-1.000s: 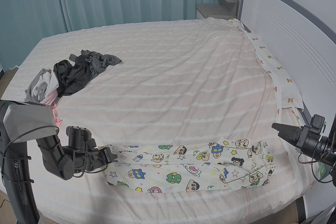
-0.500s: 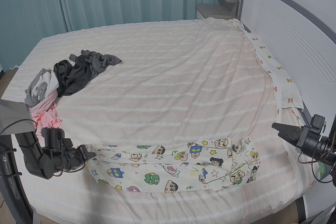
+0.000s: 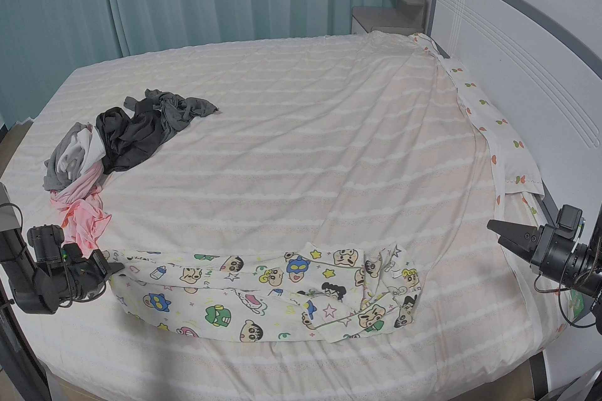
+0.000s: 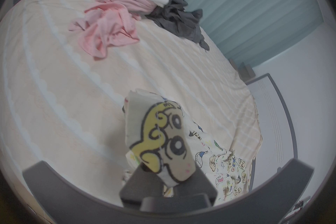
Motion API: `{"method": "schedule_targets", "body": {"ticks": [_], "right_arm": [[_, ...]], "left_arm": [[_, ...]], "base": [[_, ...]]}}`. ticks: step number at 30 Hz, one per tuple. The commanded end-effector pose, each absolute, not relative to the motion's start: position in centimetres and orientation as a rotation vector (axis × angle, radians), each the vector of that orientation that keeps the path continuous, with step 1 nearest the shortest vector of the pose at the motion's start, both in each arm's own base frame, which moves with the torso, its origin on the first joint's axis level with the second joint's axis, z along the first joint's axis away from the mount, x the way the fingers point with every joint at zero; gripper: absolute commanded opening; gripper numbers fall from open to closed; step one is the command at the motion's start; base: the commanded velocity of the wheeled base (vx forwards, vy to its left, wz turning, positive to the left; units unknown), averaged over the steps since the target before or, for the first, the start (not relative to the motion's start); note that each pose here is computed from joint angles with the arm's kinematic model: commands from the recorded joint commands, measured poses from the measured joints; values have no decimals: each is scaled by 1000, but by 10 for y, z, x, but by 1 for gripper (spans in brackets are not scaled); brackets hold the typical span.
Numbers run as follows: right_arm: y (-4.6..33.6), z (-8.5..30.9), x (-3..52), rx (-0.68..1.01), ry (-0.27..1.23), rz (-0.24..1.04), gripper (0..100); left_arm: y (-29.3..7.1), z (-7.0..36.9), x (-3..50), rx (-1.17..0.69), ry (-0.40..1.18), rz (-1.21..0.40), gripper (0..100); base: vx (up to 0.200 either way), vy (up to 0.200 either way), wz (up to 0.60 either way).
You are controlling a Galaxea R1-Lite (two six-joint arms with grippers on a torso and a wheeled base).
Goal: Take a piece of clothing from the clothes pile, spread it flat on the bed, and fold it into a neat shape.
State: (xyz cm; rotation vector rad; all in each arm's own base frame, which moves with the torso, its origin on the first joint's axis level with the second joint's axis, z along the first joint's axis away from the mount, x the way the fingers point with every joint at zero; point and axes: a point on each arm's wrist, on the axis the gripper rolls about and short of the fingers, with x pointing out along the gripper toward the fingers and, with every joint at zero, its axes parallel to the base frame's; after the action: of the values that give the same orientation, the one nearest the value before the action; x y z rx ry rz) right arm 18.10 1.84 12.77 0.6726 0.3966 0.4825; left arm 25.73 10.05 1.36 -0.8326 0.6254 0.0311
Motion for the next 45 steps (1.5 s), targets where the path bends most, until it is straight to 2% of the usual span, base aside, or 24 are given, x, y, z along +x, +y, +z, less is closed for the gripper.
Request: {"method": "schedule_targets", "body": {"ticks": [1, 11, 18, 21, 25, 26, 30, 33, 36, 39, 40, 42, 43, 45], "right_arm": [[18, 127, 181, 673, 399, 484, 100], [18, 128, 181, 677, 399, 483, 100], [18, 128, 181, 677, 397, 484, 100], [18, 128, 181, 678, 398, 483, 100], [18, 128, 182, 682, 395, 479, 100], [18, 128, 182, 682, 395, 479, 100], [15, 129, 182, 683, 389, 468, 100], [15, 129, 182, 683, 388, 469, 100], [12, 130, 183, 685, 379, 458, 100], [12, 130, 183, 685, 376, 455, 100], [11, 130, 183, 685, 374, 454, 100], [11, 130, 183, 685, 374, 454, 100], [11, 131, 183, 685, 372, 454, 100], [11, 131, 183, 684, 371, 455, 100]], "left_arm": [[128, 14, 241, -886, 586, 79, 0], [168, 16, 221, -941, 501, 155, 0], [151, 25, 220, -928, 513, 110, 0], [131, 35, 226, -898, 528, 50, 0], [85, 61, 238, -884, 579, -18, 0], [85, 61, 238, -884, 579, -18, 0], [31, 90, 257, -841, 602, -73, 0], [10, 97, 266, -812, 618, -83, 0], [-36, 111, 277, -763, 651, -122, 0], [-43, 112, 278, -755, 658, -129, 0], [-85, 121, 281, -706, 674, -166, 0], [-94, 124, 283, -699, 670, -168, 0], [-119, 125, 289, -686, 672, -178, 0], [-137, 123, 294, -671, 670, -175, 0]], "base": [[0, 0, 0], [0, 0, 0], [0, 0, 0], [0, 0, 0], [0, 0, 0], [0, 0, 0], [0, 0, 0], [0, 0, 0], [0, 0, 0], [0, 0, 0], [0, 0, 0], [0, 0, 0], [0, 0, 0], [0, 0, 0]]}}
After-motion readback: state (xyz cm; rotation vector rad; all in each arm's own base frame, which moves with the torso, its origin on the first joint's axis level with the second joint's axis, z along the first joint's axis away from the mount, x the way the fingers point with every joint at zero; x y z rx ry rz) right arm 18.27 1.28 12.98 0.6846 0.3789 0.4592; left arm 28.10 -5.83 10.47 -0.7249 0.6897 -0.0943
